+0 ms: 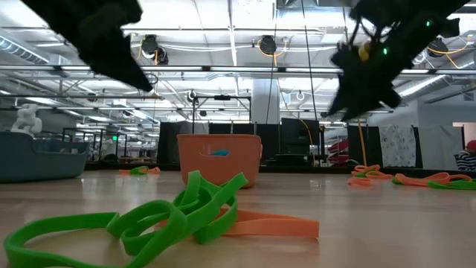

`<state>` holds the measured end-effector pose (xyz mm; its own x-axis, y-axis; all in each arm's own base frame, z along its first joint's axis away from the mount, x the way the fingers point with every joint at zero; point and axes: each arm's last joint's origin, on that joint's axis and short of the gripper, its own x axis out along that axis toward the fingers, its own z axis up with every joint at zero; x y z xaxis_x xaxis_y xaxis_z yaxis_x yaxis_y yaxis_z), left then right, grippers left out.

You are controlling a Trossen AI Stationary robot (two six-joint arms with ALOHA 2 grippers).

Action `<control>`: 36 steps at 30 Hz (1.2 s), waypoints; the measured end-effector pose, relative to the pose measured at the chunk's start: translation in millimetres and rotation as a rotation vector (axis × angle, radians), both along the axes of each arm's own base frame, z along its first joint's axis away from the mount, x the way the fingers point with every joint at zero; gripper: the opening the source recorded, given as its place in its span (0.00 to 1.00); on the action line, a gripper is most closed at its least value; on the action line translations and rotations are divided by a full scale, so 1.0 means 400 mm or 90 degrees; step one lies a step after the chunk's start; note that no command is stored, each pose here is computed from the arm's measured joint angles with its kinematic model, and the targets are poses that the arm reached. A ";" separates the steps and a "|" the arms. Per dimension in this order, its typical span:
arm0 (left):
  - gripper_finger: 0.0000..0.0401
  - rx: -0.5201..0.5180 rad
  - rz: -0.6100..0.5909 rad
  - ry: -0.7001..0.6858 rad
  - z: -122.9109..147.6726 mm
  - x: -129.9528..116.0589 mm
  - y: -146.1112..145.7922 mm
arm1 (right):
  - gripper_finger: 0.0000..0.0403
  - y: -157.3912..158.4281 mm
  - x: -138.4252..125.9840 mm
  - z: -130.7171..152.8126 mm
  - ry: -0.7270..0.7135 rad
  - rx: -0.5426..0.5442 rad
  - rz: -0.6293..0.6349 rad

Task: Sort rubber bands into baskets
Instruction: Put the orange rubber band into the blue bin

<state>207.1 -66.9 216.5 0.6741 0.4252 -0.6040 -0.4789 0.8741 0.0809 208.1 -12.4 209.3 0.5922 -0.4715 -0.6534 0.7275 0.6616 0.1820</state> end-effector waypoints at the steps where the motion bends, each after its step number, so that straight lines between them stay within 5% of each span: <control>1: 0.22 0.007 -0.017 -0.018 0.007 0.008 -0.003 | 0.53 -0.014 -0.010 -0.010 0.027 0.010 -0.035; 8: 0.22 0.044 -0.081 -0.107 0.045 0.042 -0.017 | 0.53 -0.092 -0.042 -0.064 0.163 0.031 -0.176; 18: 0.22 0.047 -0.086 -0.111 0.043 0.048 -0.021 | 0.53 -0.161 -0.054 -0.135 0.280 0.072 -0.283; 36: 0.22 0.055 -0.090 -0.080 0.012 0.066 -0.028 | 0.49 -0.223 -0.031 -0.213 0.335 0.124 -0.258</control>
